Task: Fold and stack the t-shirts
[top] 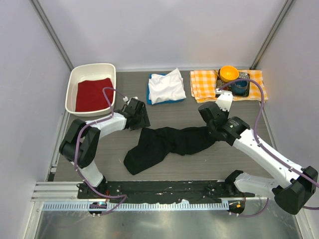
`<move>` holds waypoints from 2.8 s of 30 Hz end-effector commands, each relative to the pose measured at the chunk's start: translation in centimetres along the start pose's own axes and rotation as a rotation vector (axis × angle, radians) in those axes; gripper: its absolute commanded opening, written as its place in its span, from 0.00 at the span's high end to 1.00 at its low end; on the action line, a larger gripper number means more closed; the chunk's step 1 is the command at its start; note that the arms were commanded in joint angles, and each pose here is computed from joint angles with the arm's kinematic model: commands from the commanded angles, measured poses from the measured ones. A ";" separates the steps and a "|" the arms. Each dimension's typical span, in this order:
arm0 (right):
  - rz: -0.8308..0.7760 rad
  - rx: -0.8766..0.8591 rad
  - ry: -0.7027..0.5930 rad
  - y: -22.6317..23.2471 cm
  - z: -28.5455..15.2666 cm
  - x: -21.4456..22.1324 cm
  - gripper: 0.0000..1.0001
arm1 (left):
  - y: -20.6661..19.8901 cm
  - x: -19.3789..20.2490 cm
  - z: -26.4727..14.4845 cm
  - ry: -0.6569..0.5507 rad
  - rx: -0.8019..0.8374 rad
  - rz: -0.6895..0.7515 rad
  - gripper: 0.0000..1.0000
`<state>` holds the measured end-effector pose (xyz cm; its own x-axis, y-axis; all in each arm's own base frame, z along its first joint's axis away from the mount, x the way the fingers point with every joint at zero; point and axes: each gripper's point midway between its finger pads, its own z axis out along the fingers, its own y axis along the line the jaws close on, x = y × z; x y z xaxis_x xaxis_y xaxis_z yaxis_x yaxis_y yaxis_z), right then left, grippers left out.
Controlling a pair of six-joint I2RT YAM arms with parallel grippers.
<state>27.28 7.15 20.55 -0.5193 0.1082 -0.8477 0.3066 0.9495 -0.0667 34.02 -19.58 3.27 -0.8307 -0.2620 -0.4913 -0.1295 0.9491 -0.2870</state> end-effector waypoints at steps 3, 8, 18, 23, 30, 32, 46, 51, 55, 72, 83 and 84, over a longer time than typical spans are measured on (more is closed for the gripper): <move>0.025 -0.017 -0.013 0.6 0.6 -0.3 0.99 | -1.1 0.6 -0.4 0.050 0.039 0.030 0.33; 0.034 -0.023 -0.019 0.4 0.4 -0.4 0.99 | -0.4 1.7 0.0 0.117 -0.014 0.079 0.38; 0.061 -0.052 -0.026 0.3 -0.1 -0.6 0.99 | 2.0 3.1 0.8 0.181 -0.189 0.192 0.42; 0.071 -0.060 -0.027 -0.1 -0.4 -0.2 0.99 | 2.6 3.8 0.9 0.205 -0.278 0.275 0.43; 0.090 -0.087 -0.030 -0.4 -0.8 0.0 0.99 | 3.5 5.5 1.6 0.242 -0.351 0.319 0.48; 0.094 -0.090 -0.032 -0.5 -1.0 0.2 0.99 | 3.8 5.9 1.8 0.250 -0.363 0.322 0.61; 0.104 -0.124 -0.017 0.6 -1.0 -0.1 0.99 | 4.6 3.5 -0.7 0.128 -0.390 0.277 1.00; 0.173 -0.131 -0.164 1.5 -2.2 -7.1 0.99 | 3.5 -4.7 -5.5 -0.017 -0.288 0.151 1.00; 0.243 -0.268 -0.327 2.6 -7.9 -17.8 0.99 | -0.6 -14.6 -15.1 -0.290 -0.164 0.123 1.00; 0.376 -0.719 -0.684 -8.2 -27.6 -25.1 0.99 | 3.0 -15.1 -45.5 -0.846 0.152 0.036 1.00; 0.307 -0.707 -0.655 -6.5 -27.1 -26.7 0.99 | -0.7 -16.7 -46.1 -0.820 0.272 0.052 1.00; 0.297 -0.679 -0.640 -6.0 -26.2 -26.7 0.99 | -1.0 -17.0 -45.0 -0.802 0.257 0.057 1.00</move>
<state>16.79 5.79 56.16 0.0640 0.3990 -0.9147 -0.2927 0.8838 0.3650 22.85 -7.04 47.20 -0.2115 -0.3429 -0.9153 0.0603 0.9301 -0.3624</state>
